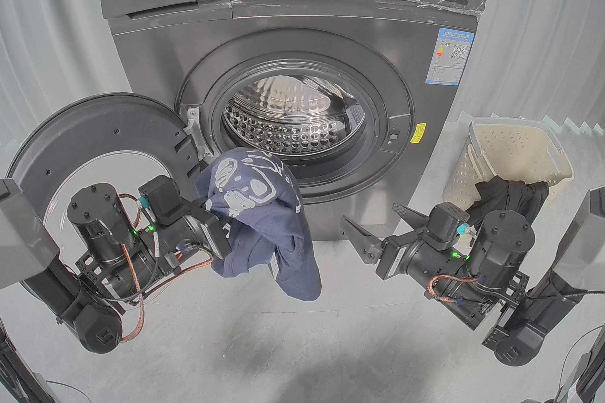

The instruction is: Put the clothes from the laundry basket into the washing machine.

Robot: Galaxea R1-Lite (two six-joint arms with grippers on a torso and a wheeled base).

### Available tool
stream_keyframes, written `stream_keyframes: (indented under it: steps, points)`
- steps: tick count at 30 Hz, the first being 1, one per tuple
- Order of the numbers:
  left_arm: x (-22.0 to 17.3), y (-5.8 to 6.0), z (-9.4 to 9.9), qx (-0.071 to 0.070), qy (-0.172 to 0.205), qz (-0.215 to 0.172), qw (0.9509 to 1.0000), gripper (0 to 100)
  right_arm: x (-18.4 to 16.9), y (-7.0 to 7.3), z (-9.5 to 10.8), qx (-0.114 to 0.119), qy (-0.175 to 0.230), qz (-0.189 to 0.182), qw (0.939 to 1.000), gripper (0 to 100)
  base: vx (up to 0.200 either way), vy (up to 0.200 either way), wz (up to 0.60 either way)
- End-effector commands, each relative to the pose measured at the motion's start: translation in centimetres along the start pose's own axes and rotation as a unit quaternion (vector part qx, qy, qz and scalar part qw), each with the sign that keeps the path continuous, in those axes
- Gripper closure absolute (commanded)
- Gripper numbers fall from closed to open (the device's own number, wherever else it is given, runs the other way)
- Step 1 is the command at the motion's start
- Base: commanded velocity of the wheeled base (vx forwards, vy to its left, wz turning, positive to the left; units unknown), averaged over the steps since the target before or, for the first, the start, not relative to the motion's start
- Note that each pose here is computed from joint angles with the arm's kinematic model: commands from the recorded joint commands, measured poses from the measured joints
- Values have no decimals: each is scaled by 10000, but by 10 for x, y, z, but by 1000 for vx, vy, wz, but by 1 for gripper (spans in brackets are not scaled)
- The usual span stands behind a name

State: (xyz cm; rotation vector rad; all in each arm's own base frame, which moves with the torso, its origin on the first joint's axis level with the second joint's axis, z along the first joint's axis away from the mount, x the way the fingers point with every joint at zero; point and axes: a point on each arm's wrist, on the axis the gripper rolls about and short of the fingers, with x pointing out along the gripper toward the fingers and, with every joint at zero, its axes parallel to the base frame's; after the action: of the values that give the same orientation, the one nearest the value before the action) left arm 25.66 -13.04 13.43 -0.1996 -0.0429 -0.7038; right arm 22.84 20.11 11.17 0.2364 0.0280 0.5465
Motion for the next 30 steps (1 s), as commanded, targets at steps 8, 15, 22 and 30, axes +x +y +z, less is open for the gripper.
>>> stream_keyframes:
  steps: [8,15,22,30]
  points:
    - [-4,-7,-1,-19,45,-64,10000,100,-4,-9,-14,-27,310,-168,9994,0,0,0,0]
    - [-2,-7,1,-8,-8,-67,10000,100,-3,-11,-16,-34,341,-199,9992,0,0,0,0]
    - [-4,-11,1,-55,7,-111,9999,100,-3,-11,-17,-28,348,-201,9992,0,0,0,0]
    - [-4,-10,-4,-54,104,-99,9999,100,-3,-10,-16,-34,343,-192,9992,0,125,0,0]
